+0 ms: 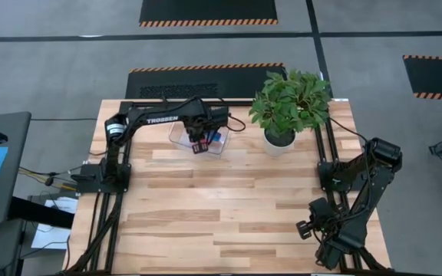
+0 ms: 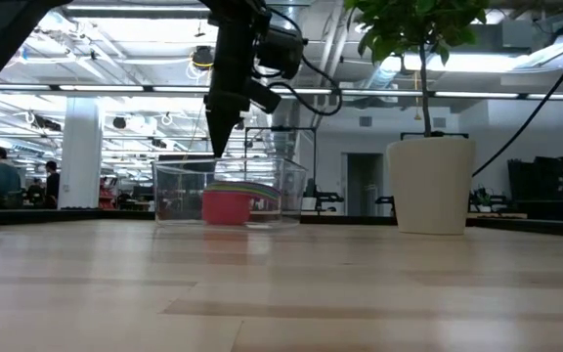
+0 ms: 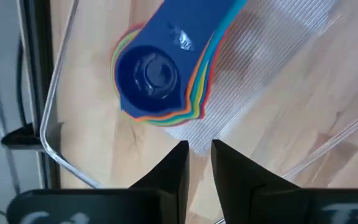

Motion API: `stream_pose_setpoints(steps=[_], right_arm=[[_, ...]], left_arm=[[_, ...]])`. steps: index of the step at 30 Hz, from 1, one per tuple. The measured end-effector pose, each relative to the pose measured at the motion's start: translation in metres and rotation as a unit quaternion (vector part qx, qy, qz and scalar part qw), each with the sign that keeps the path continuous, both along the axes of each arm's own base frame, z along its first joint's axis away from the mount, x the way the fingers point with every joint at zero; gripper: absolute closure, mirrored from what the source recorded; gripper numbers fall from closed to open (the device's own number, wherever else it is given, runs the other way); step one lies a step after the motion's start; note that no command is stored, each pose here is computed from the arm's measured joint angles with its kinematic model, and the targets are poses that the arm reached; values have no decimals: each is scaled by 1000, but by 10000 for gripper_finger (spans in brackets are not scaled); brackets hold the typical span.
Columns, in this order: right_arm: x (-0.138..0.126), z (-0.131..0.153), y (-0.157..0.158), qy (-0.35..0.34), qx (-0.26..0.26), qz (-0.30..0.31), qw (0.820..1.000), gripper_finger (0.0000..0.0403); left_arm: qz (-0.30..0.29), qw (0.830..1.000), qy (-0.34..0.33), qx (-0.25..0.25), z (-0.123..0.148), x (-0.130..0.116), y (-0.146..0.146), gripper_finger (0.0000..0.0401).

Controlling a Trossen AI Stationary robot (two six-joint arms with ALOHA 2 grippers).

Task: Nest measuring cups in basket
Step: Adjust the transparent bin

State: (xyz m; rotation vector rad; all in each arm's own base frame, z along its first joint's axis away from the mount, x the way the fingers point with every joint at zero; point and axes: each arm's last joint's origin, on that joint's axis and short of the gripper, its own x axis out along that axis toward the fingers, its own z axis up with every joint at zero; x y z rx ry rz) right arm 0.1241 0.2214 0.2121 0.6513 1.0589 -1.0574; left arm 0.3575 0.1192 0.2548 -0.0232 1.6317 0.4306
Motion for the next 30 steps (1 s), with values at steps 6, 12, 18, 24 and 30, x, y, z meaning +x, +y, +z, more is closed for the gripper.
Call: stream_pose_setpoints(steps=[6, 12, 18, 24, 30], right_arm=[[0, 0, 0, -1, 1, 0, 1000, 378], [1, -1, 2, -5, 9, 1, 1000, 377], [1, -1, 2, -5, 10, 3, 1000, 384], [1, -1, 3, -2, 11, 13, 1000, 380], [1, -1, 4, -6, 19, 14, 1000, 382]], left_arm=[[2, 996, 46, 78, -19, -3, -15, 342], [11, 994, 53, 100, -25, -15, -22, 342], [25, 992, 74, 96, -29, -35, -25, 342], [33, 991, 78, 102, -51, -49, -31, 342], [30, 994, 56, 91, -48, -48, -46, 342]])
